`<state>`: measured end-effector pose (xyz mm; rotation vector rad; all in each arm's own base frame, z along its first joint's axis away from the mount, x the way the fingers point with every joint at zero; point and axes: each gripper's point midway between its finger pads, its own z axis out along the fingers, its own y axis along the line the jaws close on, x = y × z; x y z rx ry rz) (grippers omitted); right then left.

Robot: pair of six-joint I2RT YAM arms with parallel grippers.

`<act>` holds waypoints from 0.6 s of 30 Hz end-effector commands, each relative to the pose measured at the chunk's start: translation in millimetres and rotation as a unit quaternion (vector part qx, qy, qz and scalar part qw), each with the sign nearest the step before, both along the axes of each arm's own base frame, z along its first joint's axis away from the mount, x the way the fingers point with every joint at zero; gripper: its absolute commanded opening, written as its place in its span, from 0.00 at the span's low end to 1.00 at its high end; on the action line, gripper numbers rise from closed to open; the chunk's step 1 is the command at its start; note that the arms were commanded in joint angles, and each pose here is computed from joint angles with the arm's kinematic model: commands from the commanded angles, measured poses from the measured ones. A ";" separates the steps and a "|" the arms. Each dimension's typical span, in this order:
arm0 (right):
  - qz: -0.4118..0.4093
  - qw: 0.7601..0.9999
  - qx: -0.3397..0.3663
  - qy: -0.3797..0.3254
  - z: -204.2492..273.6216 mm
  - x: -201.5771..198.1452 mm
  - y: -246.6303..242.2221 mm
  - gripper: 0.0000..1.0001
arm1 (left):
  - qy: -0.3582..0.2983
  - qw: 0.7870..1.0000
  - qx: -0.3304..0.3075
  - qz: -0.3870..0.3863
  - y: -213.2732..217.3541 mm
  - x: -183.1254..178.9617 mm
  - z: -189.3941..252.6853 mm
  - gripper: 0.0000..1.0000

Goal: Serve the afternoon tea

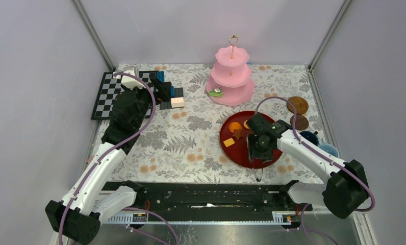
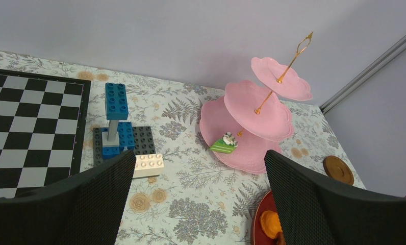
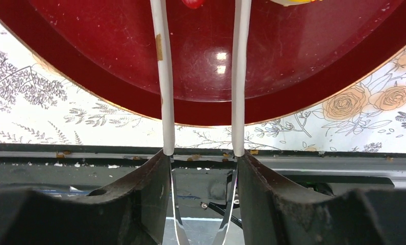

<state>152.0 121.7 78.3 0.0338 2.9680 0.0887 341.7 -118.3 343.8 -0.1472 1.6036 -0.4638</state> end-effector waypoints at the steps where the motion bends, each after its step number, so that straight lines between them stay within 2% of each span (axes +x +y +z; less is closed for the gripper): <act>1: -0.012 0.999 -0.025 -0.022 3.7 6.0 -7.2 0.47 | -0.032 0.999 -0.014 -0.003 0.0 -2.5 29.3 0.99; 4: -0.011 0.999 -0.015 -0.038 14.2 9.2 -5.3 0.35 | -0.032 0.999 -0.014 -0.004 -0.2 -2.6 29.3 0.99; 6: -0.006 0.999 0.001 -0.052 23.8 12.3 -1.2 0.32 | -0.032 0.999 -0.014 -0.004 -0.3 -2.4 29.1 0.99; 9: -0.001 0.997 0.017 -0.081 44.0 22.2 4.1 0.32 | -0.031 0.999 -0.014 -0.004 -0.5 -2.2 28.8 0.99; 13: 0.008 0.991 -0.002 -0.131 72.3 48.3 1.6 0.36 | -0.033 0.999 -0.016 -0.006 -0.6 -3.3 30.3 0.99; 18: 0.021 0.983 0.020 -0.179 94.1 101.4 17.5 0.35 | -0.034 0.999 -0.016 -0.005 0.0 -4.2 30.5 0.99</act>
